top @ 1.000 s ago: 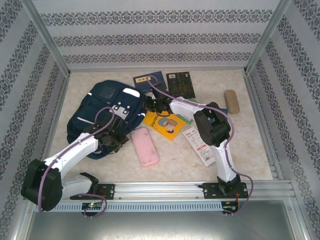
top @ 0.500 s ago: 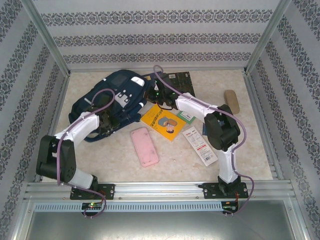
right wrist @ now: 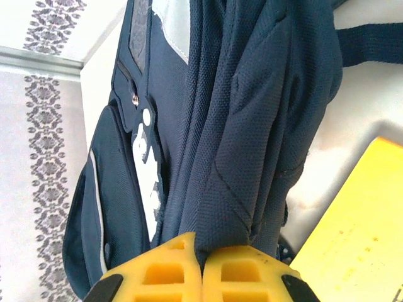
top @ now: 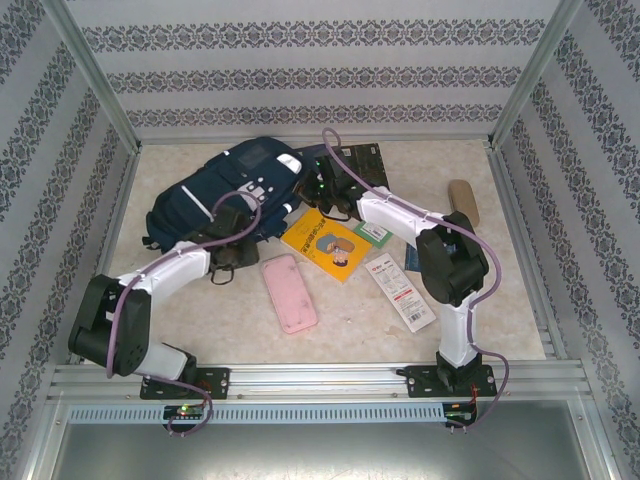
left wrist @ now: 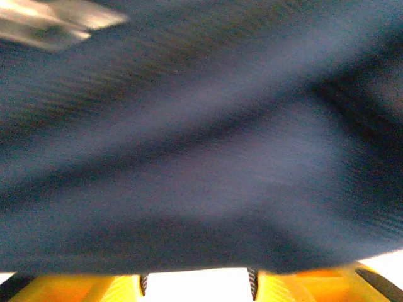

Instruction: Pack the student bag

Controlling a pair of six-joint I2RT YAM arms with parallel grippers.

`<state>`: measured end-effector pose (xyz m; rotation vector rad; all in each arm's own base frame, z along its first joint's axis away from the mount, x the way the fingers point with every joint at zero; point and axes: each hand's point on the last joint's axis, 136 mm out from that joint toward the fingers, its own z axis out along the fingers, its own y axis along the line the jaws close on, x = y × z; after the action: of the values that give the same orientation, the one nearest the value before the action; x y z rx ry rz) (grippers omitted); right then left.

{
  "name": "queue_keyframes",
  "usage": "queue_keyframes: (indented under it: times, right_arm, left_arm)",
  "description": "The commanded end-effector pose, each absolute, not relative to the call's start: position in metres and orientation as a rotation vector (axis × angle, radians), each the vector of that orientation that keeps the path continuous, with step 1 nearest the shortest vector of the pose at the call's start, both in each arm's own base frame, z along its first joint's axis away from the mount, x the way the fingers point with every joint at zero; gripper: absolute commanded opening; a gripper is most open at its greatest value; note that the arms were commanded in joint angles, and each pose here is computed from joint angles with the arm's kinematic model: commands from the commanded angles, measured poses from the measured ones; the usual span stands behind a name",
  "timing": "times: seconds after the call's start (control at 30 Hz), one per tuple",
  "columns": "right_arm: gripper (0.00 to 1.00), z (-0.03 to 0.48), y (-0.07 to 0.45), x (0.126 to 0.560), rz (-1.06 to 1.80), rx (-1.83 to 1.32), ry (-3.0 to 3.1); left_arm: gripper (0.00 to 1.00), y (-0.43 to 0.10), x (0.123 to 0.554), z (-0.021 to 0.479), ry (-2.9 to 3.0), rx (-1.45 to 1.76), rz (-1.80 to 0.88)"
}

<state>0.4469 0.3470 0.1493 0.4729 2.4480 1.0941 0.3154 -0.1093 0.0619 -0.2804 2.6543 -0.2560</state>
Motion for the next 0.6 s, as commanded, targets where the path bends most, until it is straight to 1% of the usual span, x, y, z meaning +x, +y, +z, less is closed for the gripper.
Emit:
queue_keyframes:
  times: [0.0,0.13,0.27,0.57]
  right_arm:
    - [0.00,0.183,0.374,0.436,1.297,0.463,2.417]
    - [0.00,0.186,0.378,0.435,1.341,0.494,2.416]
    - [0.00,0.184,0.381,0.434,1.360,0.508,2.425]
    - [0.00,0.184,0.382,0.429,1.371,0.513,2.437]
  left_arm:
    - [0.47,-0.136,0.334,0.089,2.466,-0.096,-0.278]
    - [0.48,-0.140,0.338,0.093,2.390,-0.076,-0.222]
    - [0.50,-0.129,0.347,0.095,2.345,-0.132,-0.116]
    - [0.49,-0.122,0.368,0.103,2.283,-0.258,-0.057]
